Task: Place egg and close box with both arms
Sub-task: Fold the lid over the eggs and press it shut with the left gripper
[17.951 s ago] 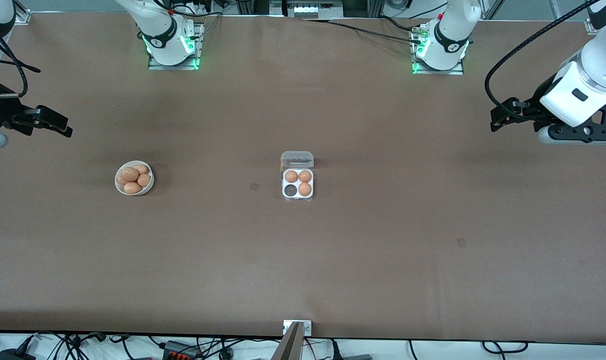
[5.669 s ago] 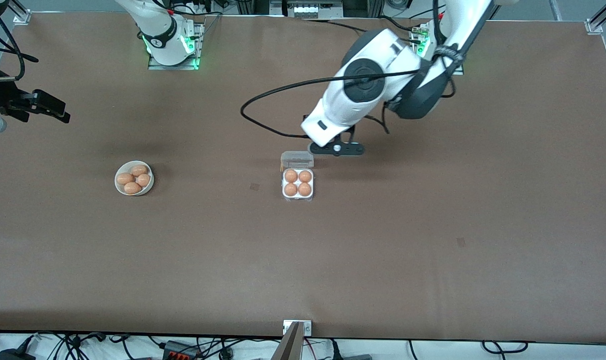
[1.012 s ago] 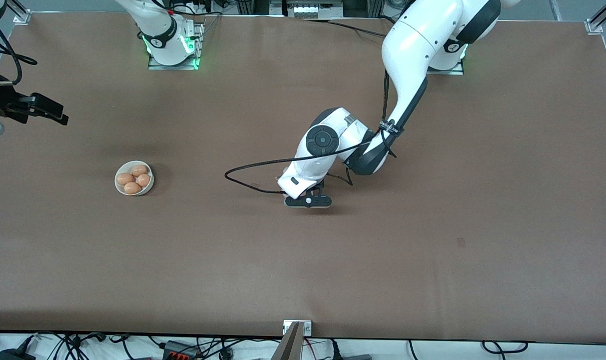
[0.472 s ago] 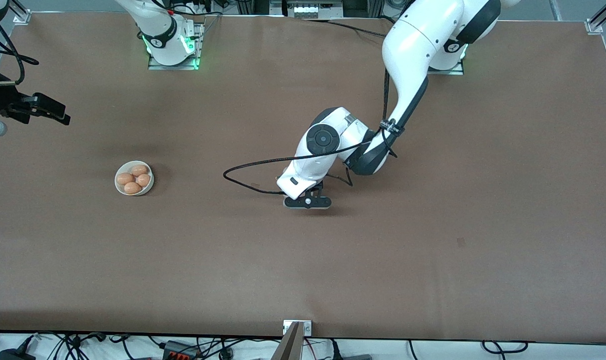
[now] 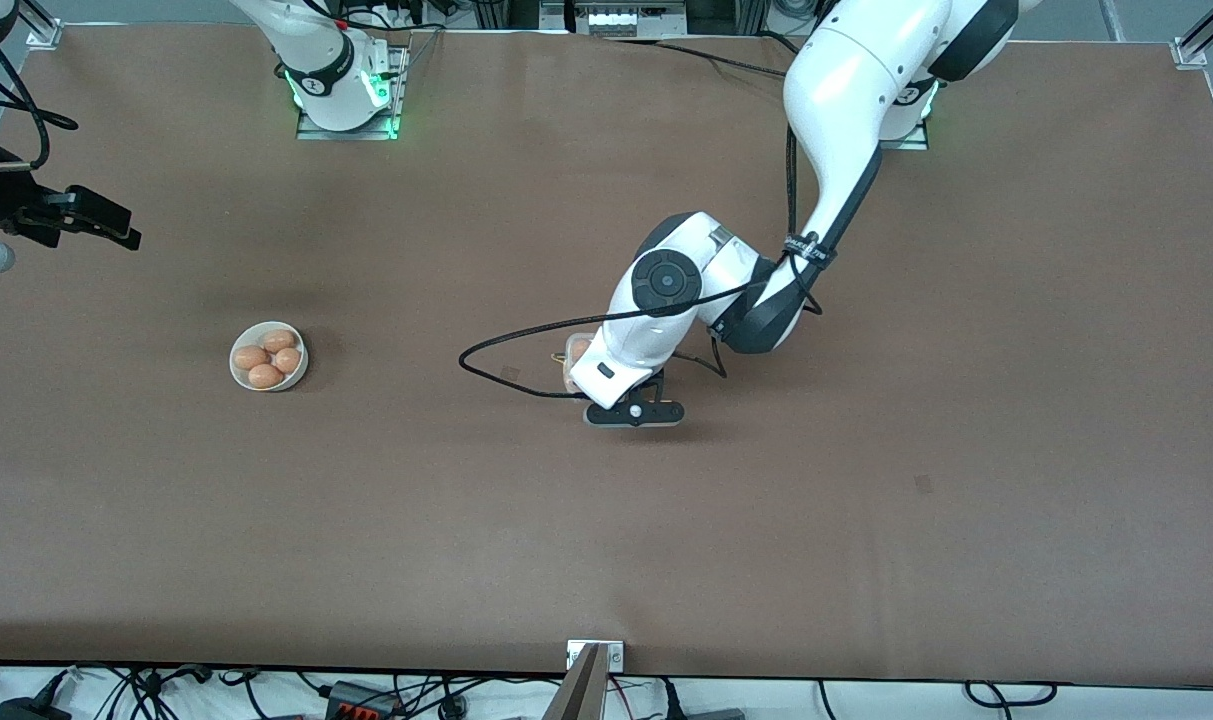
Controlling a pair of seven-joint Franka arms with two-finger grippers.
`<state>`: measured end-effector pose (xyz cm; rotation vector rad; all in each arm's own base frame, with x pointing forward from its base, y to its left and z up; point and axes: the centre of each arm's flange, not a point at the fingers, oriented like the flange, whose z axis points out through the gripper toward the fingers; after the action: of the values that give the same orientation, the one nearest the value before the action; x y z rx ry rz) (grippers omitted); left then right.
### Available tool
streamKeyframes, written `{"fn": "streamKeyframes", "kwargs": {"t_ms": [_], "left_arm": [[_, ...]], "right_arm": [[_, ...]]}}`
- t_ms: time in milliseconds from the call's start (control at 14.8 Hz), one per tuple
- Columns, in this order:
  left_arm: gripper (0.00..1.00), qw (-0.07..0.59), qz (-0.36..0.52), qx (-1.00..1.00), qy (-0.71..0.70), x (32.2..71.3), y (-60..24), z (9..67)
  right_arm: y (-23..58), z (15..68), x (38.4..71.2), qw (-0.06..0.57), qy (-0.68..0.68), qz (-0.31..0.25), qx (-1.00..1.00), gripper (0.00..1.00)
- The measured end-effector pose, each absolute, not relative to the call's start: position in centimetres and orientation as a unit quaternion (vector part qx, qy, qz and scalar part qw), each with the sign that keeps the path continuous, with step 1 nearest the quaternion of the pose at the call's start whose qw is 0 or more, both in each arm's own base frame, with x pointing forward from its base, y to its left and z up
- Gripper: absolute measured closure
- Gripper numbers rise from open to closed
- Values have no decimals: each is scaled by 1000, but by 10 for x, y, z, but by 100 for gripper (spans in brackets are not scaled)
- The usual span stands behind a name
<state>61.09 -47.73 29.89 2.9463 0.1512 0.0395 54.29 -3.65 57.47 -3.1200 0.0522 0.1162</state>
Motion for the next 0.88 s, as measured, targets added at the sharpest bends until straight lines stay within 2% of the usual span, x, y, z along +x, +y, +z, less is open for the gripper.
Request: {"fn": "streamKeyframes", "kwargs": {"t_ms": [877], "left_arm": [[99, 63, -10, 997, 41, 617, -447, 338]], "right_arm": [[-35, 575, 543, 10, 15, 37, -999, 0]]}}
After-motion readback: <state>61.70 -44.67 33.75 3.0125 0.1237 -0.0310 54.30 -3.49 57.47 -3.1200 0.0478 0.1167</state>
